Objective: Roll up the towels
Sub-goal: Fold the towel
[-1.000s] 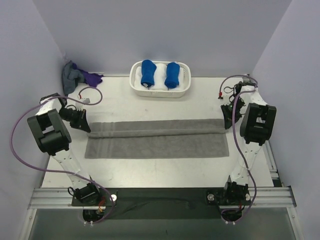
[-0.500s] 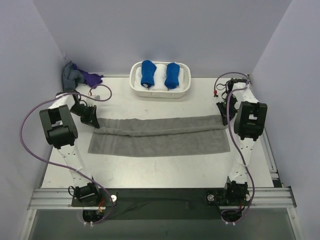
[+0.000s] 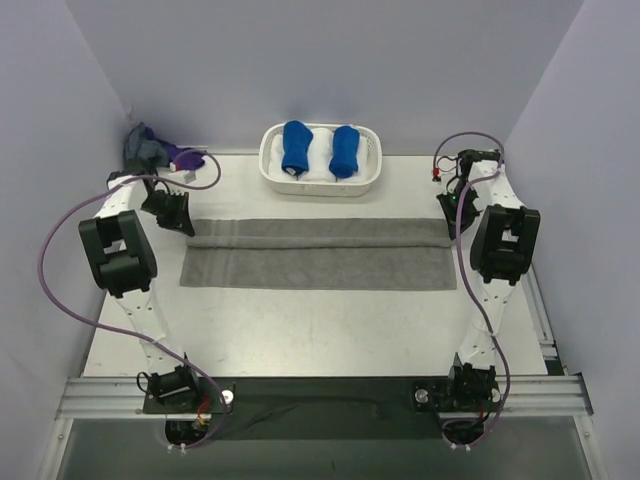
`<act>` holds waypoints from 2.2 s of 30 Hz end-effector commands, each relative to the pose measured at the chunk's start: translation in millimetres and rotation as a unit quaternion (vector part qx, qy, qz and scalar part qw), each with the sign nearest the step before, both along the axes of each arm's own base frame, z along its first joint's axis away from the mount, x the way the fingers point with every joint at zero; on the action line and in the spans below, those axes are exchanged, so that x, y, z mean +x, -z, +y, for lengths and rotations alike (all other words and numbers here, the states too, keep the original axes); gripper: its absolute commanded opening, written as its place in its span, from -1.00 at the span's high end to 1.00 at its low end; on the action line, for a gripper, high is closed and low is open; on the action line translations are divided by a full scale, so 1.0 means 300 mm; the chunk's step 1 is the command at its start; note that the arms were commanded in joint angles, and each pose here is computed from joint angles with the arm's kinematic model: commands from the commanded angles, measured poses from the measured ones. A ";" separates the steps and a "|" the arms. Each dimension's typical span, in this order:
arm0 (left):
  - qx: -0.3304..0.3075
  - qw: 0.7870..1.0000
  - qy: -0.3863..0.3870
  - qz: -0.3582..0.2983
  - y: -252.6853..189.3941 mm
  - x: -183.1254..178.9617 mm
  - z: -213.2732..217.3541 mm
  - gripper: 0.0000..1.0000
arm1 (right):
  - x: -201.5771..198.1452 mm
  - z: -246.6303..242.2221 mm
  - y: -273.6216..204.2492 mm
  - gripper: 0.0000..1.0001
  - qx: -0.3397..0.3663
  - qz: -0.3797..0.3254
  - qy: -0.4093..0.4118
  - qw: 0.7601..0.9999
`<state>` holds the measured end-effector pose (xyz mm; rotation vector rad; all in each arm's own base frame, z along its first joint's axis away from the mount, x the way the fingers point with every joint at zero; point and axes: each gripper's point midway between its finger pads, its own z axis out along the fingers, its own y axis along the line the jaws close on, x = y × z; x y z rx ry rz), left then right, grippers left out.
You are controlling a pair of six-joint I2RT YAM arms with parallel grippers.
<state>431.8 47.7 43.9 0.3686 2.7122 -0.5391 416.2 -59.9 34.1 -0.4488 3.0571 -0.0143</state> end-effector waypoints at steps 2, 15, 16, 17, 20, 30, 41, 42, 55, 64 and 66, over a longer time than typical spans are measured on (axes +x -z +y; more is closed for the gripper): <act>-0.006 0.997 0.015 -0.073 -0.217 -0.039 -0.019 1.00 | -0.075 0.013 -0.195 1.00 0.015 -0.036 -0.002 0.999; -0.027 1.000 -0.008 -0.010 -0.100 -0.227 0.070 1.00 | -0.293 0.044 -0.070 1.00 0.051 0.041 0.008 0.998; -0.028 1.000 -0.009 -0.006 -0.082 -0.230 0.065 1.00 | -0.288 0.049 -0.053 1.00 0.052 0.040 0.010 0.998; -0.030 1.000 -0.008 0.003 -0.053 -0.234 0.055 1.00 | -0.295 0.052 -0.025 1.00 0.053 0.052 0.012 0.997; -0.023 0.999 -0.012 0.027 0.039 -0.254 0.044 1.00 | -0.295 0.049 0.040 1.00 0.049 0.069 0.019 0.996; -0.006 0.999 -0.028 0.039 0.123 -0.234 0.065 1.00 | -0.270 0.030 0.074 1.00 0.037 0.073 0.021 0.996; -0.020 0.999 -0.017 -0.033 -0.183 -0.228 0.045 1.00 | -0.216 0.024 -0.171 1.00 0.036 -0.001 0.009 0.999; -0.016 0.999 -0.013 -0.046 -0.221 -0.234 0.043 1.00 | -0.225 0.025 -0.195 1.00 0.035 -0.004 0.007 0.999; -0.007 0.999 -0.011 0.030 -0.048 -0.481 0.081 1.00 | -0.360 0.013 -0.063 1.00 0.039 0.057 0.006 0.998; -0.017 0.996 -0.040 0.077 0.165 -0.497 0.079 1.00 | -0.354 0.015 0.072 1.00 0.033 0.093 0.015 0.995; -0.010 0.996 -0.038 0.076 0.173 -0.495 0.086 1.00 | -0.351 0.017 0.069 1.00 0.033 0.091 0.015 0.995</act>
